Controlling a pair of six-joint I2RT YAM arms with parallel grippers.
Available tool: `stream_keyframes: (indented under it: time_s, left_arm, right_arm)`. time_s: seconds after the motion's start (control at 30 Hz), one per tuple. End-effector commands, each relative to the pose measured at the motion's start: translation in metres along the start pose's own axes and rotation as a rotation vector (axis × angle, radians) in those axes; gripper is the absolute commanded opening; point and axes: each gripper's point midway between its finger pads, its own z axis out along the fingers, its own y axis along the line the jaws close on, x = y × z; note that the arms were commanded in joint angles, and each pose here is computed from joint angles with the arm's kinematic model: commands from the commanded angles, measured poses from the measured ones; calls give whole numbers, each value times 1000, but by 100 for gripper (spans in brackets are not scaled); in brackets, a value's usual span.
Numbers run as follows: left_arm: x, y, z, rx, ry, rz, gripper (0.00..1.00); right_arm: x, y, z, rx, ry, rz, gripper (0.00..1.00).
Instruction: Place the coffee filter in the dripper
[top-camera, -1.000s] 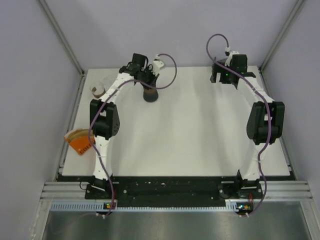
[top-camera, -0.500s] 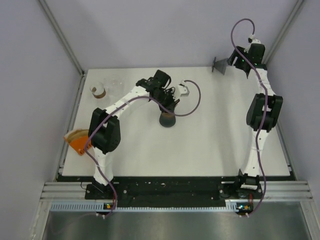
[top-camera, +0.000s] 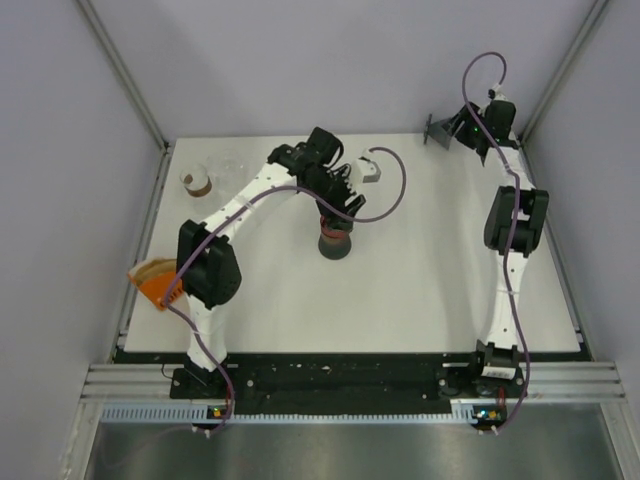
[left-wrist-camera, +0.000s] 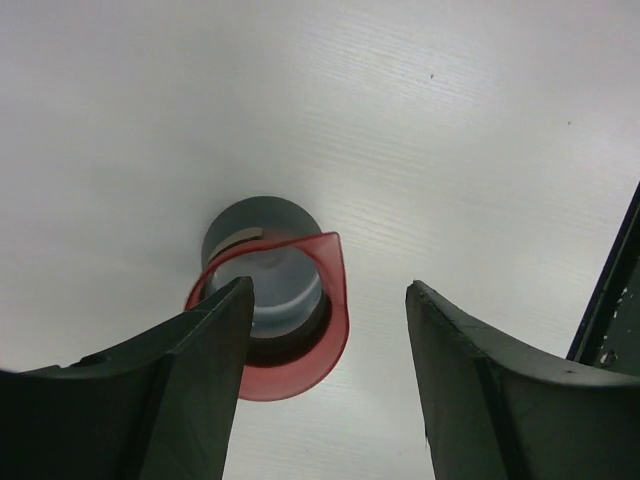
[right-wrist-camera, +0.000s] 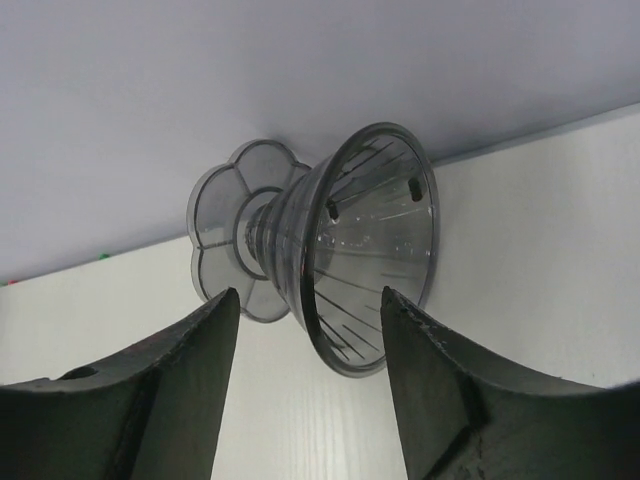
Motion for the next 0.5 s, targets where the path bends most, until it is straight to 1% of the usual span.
stream_keyframes:
  time_s: [0.0, 0.03, 0.07, 0.1, 0.13, 0.17, 0.2, 0.33, 0.47]
  left_arm:
    - [-47, -14, -55, -55, -107, -11, 68]
    - [-49, -14, -63, -77, -105, -17, 68]
    - [-50, -12, -71, -100, -106, -28, 68]
    - [-49, -9, -79, -131, -101, -43, 69]
    - [-47, -4, -87, -170, -96, -61, 69]
    - [-44, -1, -94, -194, -92, -70, 69]
    - [-39, 2, -102, -221, -83, -80, 69]
    - [-13, 20, -131, -302, -70, -177, 69]
    - [13, 39, -171, -342, -138, -323, 69]
  right_arm:
    - [-23, 27, 10, -119, -79, 61, 56]
    - [-26, 31, 12, -141, -96, 62, 52]
    - [-24, 30, 14, -150, -92, 69, 44]
    - [-23, 31, 15, -154, -91, 71, 34]
    - [-23, 31, 15, -154, -91, 72, 20]
    - [-24, 31, 15, -155, -92, 67, 9]
    - [-27, 34, 12, -160, -96, 57, 0]
    - [-40, 50, -7, -185, -101, -12, 0]
    - [-62, 78, -46, -197, -127, -148, 0]
